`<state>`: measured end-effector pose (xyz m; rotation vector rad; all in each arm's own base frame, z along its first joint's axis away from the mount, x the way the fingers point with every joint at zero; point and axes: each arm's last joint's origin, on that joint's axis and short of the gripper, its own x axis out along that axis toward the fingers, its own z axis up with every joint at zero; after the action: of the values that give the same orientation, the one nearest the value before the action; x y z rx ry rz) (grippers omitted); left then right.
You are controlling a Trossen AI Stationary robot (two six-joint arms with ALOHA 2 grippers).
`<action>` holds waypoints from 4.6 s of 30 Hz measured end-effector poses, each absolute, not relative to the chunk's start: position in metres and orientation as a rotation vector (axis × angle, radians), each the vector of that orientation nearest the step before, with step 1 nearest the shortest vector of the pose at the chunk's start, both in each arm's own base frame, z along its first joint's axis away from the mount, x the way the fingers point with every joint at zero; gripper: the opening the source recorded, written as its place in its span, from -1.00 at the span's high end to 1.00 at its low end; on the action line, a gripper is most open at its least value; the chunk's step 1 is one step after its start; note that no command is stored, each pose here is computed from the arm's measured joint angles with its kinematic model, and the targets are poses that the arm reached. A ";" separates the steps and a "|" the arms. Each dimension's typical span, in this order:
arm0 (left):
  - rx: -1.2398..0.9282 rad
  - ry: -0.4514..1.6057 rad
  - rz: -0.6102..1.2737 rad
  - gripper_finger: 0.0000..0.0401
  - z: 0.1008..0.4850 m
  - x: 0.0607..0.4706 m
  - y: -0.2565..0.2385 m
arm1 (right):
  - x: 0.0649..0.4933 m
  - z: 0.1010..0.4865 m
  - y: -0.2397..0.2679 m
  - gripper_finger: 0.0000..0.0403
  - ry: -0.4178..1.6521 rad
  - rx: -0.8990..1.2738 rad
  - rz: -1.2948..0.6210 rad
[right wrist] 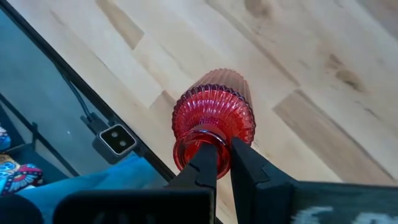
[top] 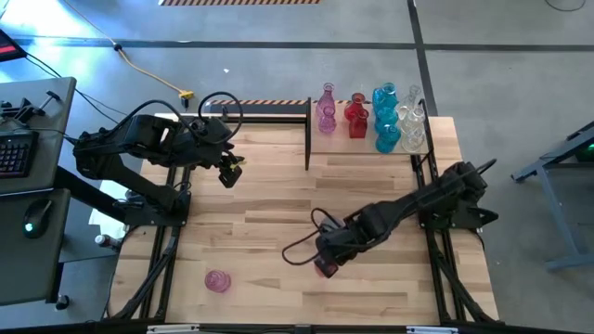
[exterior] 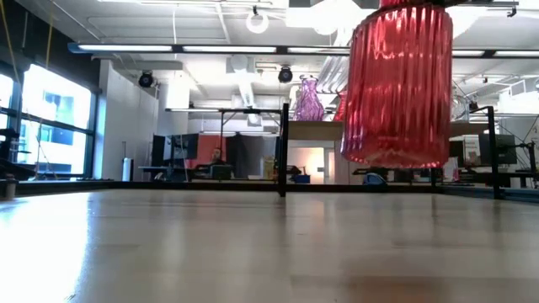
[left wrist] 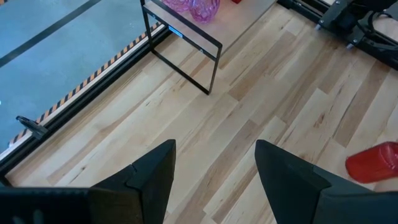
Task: Sort vases onto shelf
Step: Put the red vase on the shelf aligned with the red vases
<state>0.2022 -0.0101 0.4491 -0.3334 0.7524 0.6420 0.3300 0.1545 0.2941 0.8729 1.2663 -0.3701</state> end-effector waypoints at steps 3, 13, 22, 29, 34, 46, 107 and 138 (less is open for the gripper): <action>-0.333 0.752 0.642 -0.05 0.449 0.202 -0.010 | 0.328 0.302 0.146 1.00 1.279 0.855 -0.374; -0.334 0.752 0.642 -0.05 0.449 0.202 -0.010 | 0.308 0.335 0.103 1.00 1.255 0.849 -0.394; -0.333 0.752 0.642 -0.05 0.449 0.202 -0.010 | 0.284 0.358 0.064 1.00 1.251 0.841 -0.440; -0.334 0.752 0.642 -0.05 0.449 0.202 -0.010 | 0.269 0.371 0.030 1.00 1.228 0.829 -0.469; -0.333 0.752 0.642 -0.05 0.449 0.202 -0.010 | 0.264 0.374 0.002 1.00 1.219 0.811 -0.491; -0.334 0.752 0.642 -0.05 0.449 0.202 -0.010 | 0.245 0.398 -0.063 1.00 1.176 0.735 -0.522; -0.335 0.752 0.643 -0.05 0.449 0.202 -0.010 | 0.222 0.396 -0.159 1.00 1.131 0.565 -0.570; -0.335 0.752 0.643 -0.05 0.449 0.202 -0.010 | 0.228 0.393 -0.163 0.92 1.110 0.615 -0.587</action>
<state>0.2022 -0.0101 0.4491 -0.3350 0.7516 0.6426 0.2282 -0.1626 0.3927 0.6150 1.1096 -0.5873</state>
